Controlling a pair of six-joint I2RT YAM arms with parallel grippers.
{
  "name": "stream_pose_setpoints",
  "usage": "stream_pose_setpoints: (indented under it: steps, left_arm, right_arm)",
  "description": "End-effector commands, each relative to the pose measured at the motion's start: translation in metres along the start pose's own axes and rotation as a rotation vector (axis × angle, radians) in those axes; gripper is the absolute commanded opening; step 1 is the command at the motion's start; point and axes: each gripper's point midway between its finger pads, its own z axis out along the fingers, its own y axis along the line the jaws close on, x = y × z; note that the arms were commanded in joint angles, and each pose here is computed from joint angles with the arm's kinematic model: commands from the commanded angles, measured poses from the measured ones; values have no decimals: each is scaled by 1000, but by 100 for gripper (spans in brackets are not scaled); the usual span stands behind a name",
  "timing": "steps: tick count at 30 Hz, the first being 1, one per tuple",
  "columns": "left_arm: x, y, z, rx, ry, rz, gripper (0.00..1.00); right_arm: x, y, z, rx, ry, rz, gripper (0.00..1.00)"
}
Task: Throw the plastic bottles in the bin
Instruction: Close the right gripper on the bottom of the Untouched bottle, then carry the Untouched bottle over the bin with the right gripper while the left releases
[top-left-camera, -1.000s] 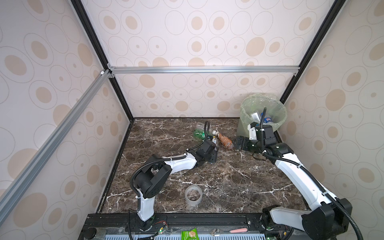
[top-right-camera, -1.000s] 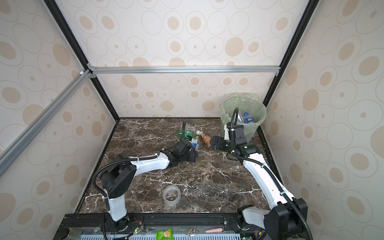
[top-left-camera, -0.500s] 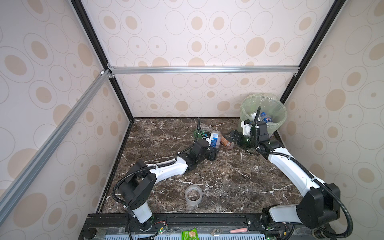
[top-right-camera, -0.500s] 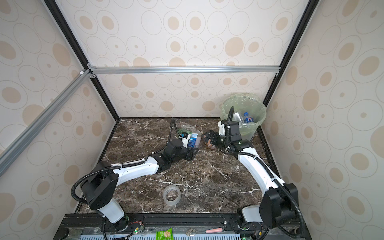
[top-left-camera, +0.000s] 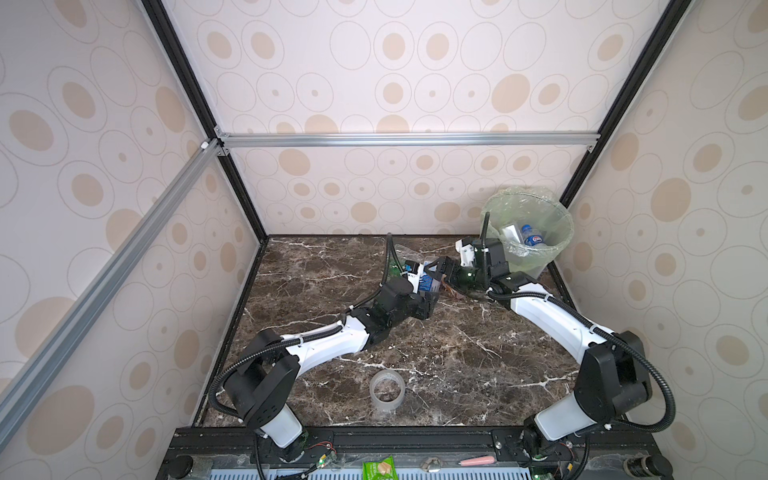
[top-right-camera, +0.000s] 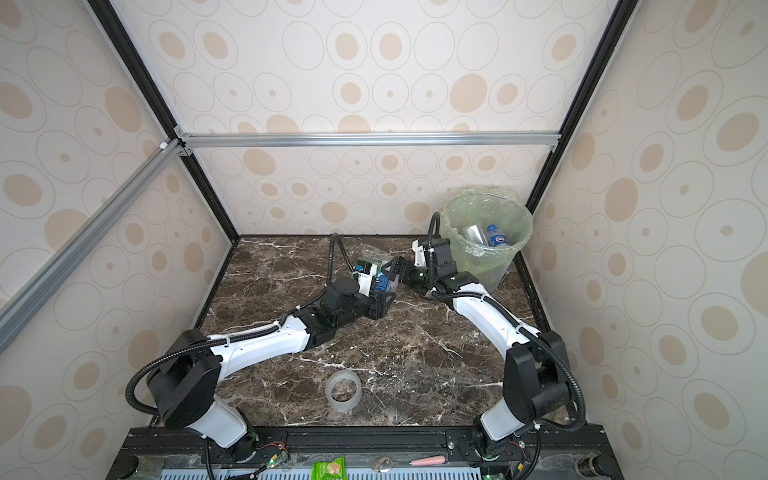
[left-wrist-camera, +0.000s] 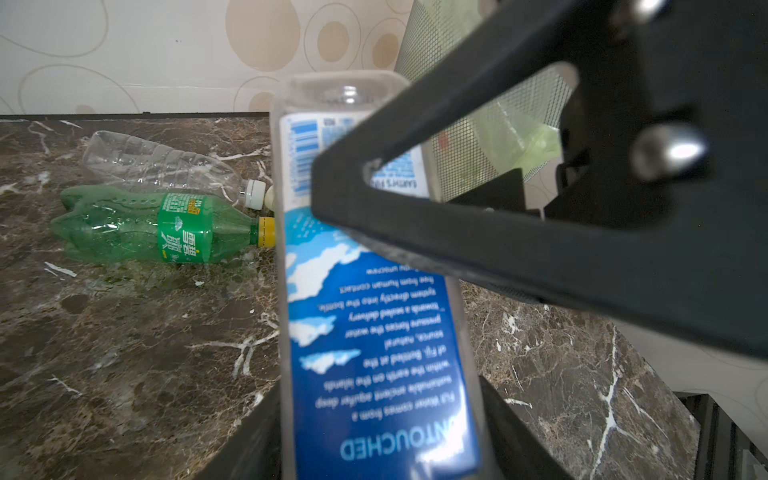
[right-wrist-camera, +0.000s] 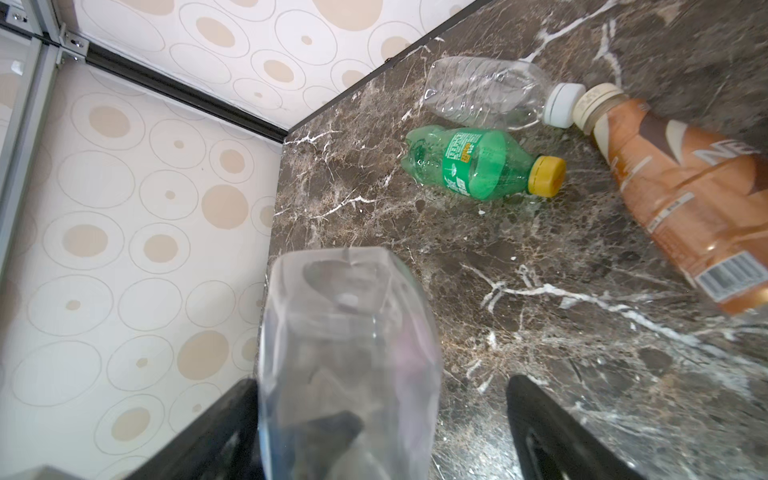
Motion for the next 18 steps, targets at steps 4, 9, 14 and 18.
stream_pose_setpoints:
  steps: [4, 9, 14, 18]
  left_arm:
    - [-14, -2, -8, 12, -49, -16, 64]
    - [-11, 1, -9, -2, -46, -21, 65]
    - [-10, 3, -8, -9, -44, -25, 66]
    - [-8, 4, -8, -10, -41, -29, 67]
  right_arm:
    - [-14, 17, 11, -63, -26, 21, 79]
    - [-14, 22, 11, -75, -29, 21, 64]
    - [-14, 23, 9, -74, -33, 16, 53]
    - [-11, 17, 11, -61, -26, 18, 49]
